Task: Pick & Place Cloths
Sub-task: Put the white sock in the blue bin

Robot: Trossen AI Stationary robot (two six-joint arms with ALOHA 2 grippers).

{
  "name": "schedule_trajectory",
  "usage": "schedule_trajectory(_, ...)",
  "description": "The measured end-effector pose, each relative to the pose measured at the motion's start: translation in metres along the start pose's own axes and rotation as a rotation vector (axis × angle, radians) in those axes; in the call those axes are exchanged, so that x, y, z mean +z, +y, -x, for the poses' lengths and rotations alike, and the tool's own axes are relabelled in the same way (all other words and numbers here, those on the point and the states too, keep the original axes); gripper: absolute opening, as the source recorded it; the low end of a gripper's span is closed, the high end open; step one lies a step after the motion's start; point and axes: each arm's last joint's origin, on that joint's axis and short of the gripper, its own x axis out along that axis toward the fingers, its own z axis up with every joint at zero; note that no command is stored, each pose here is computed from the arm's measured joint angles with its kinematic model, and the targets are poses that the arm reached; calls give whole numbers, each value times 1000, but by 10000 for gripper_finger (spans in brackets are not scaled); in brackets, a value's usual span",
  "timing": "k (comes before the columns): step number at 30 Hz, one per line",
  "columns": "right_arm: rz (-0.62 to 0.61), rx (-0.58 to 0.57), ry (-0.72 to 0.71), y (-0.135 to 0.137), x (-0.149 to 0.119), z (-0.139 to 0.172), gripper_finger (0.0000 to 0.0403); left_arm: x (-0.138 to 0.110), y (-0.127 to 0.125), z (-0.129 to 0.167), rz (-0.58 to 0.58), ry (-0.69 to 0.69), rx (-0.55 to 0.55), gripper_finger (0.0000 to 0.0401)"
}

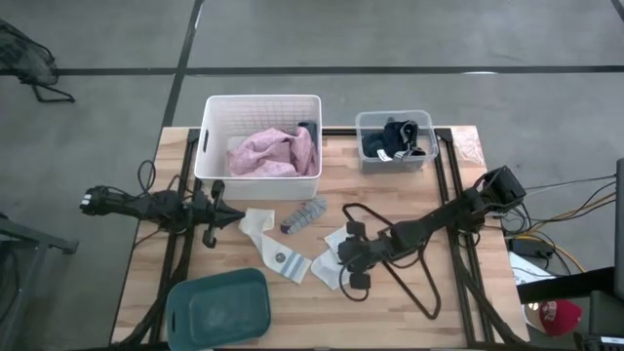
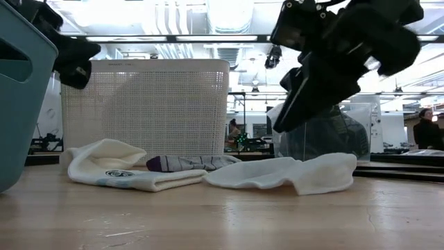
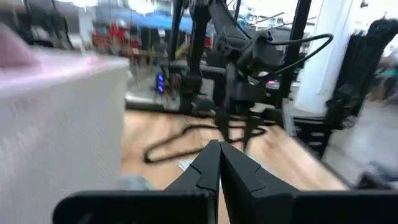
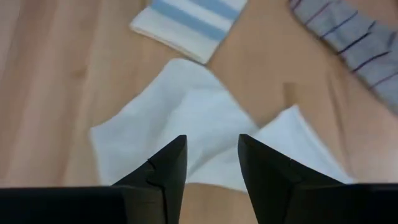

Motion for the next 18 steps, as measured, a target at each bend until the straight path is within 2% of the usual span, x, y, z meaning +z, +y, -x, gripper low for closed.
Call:
schedule_trajectory(3, -46, 30, 29, 1, -2, -1, 129, 5, 0, 0, -71, -53, 1, 12)
schedule_trajectory(9, -35, 57, 84, 8, -10, -4, 121, 8, -1, 0, 65, -85, -7, 12)
schedule_trajectory(18, -40, 35, 148, 11, -20, -35, 151, 9, -1, 0, 53, -96, -11, 12)
